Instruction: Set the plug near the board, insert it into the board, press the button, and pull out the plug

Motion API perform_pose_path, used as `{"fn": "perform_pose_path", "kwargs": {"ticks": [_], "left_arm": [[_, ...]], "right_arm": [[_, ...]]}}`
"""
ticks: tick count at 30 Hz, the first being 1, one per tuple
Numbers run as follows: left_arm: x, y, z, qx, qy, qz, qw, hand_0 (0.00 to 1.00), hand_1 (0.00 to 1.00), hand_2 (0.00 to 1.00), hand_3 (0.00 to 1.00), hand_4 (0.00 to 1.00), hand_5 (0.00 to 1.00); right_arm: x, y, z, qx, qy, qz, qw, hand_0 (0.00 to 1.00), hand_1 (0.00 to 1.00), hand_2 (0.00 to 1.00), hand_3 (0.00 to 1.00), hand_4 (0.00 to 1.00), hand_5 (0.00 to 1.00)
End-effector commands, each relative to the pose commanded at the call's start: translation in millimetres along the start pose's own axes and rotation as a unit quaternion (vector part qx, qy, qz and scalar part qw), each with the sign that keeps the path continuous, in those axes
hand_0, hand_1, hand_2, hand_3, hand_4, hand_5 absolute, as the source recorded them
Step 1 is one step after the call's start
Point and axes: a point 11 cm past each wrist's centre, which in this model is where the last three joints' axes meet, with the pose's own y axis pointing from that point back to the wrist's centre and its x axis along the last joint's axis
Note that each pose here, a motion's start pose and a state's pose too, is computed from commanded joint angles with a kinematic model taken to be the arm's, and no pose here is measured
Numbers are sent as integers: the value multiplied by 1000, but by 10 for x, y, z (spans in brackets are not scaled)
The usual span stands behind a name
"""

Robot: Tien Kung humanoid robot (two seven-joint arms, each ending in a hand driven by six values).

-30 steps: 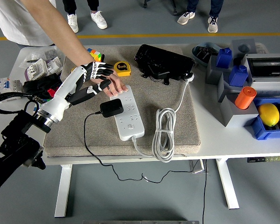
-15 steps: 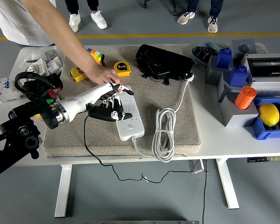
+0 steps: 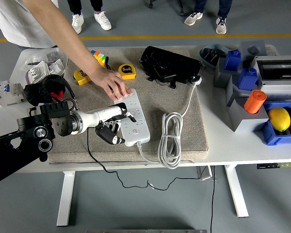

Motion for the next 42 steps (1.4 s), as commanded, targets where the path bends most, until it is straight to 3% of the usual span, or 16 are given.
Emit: {"fn": "perform_pose_path", "kwargs": {"ticks": [11,21,42], "left_arm": [[-146,-167,-44,14,-7,-20,1000,42,140,198,834,719,2],[-208,-240,-51,18,-10,-27,999,40,131,195,831,724,2],[-223,-282,-131,33,-14,-26,999,40,131,193,829,717,2]], "right_arm": [[-15,0,3,0,-1,-1,1000,701,702,686,580,998,552],[-13,1,6,0,-3,0,1000,701,702,686,580,998,552],[-23,2,5,1,-3,-1,1000,701,702,686,580,998,552]]}}
